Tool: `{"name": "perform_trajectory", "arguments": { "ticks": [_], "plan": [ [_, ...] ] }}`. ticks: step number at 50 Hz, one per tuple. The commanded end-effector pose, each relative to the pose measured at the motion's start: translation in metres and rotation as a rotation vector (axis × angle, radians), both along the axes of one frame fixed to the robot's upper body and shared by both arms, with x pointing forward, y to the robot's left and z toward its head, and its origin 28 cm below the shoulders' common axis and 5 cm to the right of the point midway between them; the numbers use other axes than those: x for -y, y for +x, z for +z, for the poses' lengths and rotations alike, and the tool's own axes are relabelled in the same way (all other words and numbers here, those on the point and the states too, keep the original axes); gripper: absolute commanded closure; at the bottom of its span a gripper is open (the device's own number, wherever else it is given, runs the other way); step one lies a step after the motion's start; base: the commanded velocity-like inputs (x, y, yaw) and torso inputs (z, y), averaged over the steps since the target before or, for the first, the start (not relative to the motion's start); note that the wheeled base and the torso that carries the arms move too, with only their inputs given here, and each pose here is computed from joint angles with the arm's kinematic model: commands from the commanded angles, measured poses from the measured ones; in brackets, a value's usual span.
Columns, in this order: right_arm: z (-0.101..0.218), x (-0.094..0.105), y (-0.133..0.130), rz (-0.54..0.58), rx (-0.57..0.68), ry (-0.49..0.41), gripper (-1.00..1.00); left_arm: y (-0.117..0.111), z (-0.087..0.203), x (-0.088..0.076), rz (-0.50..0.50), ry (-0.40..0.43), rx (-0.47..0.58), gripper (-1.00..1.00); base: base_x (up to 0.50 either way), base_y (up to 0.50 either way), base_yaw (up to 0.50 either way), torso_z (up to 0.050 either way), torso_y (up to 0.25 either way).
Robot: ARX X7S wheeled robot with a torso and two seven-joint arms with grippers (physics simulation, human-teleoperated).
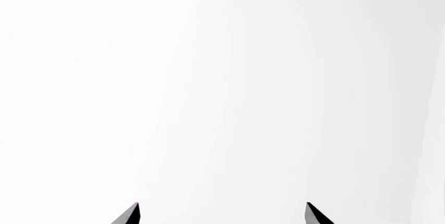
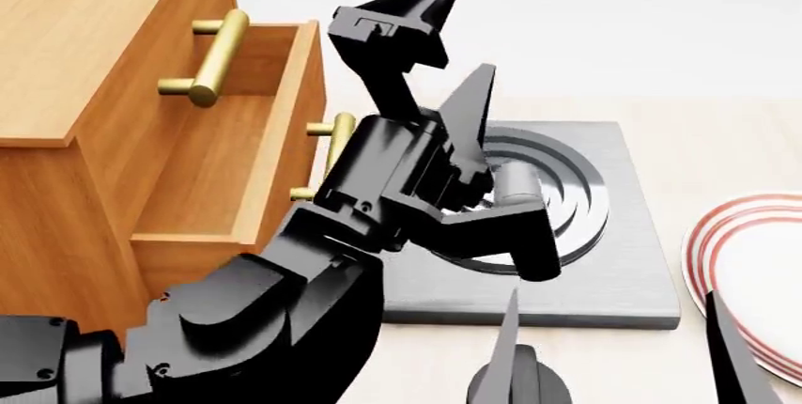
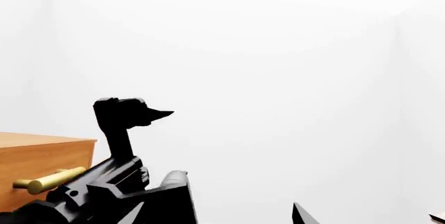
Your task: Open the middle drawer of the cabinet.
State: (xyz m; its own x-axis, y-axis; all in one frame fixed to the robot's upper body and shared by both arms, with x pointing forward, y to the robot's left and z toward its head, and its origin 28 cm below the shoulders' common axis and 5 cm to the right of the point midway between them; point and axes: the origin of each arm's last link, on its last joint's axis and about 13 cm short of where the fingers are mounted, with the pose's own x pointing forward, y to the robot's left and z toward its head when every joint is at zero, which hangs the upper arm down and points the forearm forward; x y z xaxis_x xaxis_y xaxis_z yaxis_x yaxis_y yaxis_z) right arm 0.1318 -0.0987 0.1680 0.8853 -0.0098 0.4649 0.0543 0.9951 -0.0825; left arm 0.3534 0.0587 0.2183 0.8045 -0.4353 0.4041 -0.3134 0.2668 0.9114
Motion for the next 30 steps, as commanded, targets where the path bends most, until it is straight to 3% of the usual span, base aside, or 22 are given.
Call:
{"name": "perform_trajectory", "arguments": {
  "ticks": [1, 7, 9, 13, 22, 26, 29, 30],
  "plan": [
    [0.000, 0.000, 0.000, 0.000, -0.003, 0.000, -1.00, 0.004, 0.022, 0.002, -0.017, -0.162, -0.072, -1.00, 0.00, 0.00, 0.00, 0.000, 0.000],
    [-0.001, -0.001, 0.001, 0.002, -0.004, -0.001, -1.00, 0.003, 0.035, 0.006, -0.040, -0.300, -0.164, -1.00, 0.00, 0.00, 0.00, 0.000, 0.000],
    [-0.001, -0.001, 0.001, 0.002, -0.004, -0.001, -1.00, 0.003, 0.037, 0.007, -0.055, -0.285, -0.157, -1.00, 0.00, 0.00, 0.00, 0.000, 0.000],
    [-0.001, 0.000, 0.001, 0.002, -0.005, -0.001, -1.00, 0.002, 0.045, 0.011, -0.090, -0.442, -0.290, -1.00, 0.00, 0.00, 0.00, 0.000, 0.000],
    [0.000, 0.001, 0.001, -0.003, -0.003, 0.002, -1.00, -0.007, 0.070, 0.017, -0.114, -0.503, -0.284, -1.00, 0.00, 0.00, 0.00, 0.000, 0.000],
    [0.000, 0.001, 0.001, -0.005, -0.003, 0.003, -1.00, -0.011, 0.084, 0.021, -0.140, -0.578, -0.331, -1.00, 0.00, 0.00, 0.00, 0.000, 0.000],
    [-0.001, 0.001, 0.001, -0.004, -0.005, 0.002, -1.00, -0.015, 0.095, 0.021, -0.156, -0.673, -0.443, -1.00, 0.00, 0.00, 0.00, 0.000, 0.000],
    [-0.001, 0.001, 0.001, -0.003, -0.004, 0.002, -1.00, -0.016, 0.097, 0.021, -0.160, -0.664, -0.453, -1.00, 0.00, 0.00, 0.00, 0.000, 0.000]
  ]
}}
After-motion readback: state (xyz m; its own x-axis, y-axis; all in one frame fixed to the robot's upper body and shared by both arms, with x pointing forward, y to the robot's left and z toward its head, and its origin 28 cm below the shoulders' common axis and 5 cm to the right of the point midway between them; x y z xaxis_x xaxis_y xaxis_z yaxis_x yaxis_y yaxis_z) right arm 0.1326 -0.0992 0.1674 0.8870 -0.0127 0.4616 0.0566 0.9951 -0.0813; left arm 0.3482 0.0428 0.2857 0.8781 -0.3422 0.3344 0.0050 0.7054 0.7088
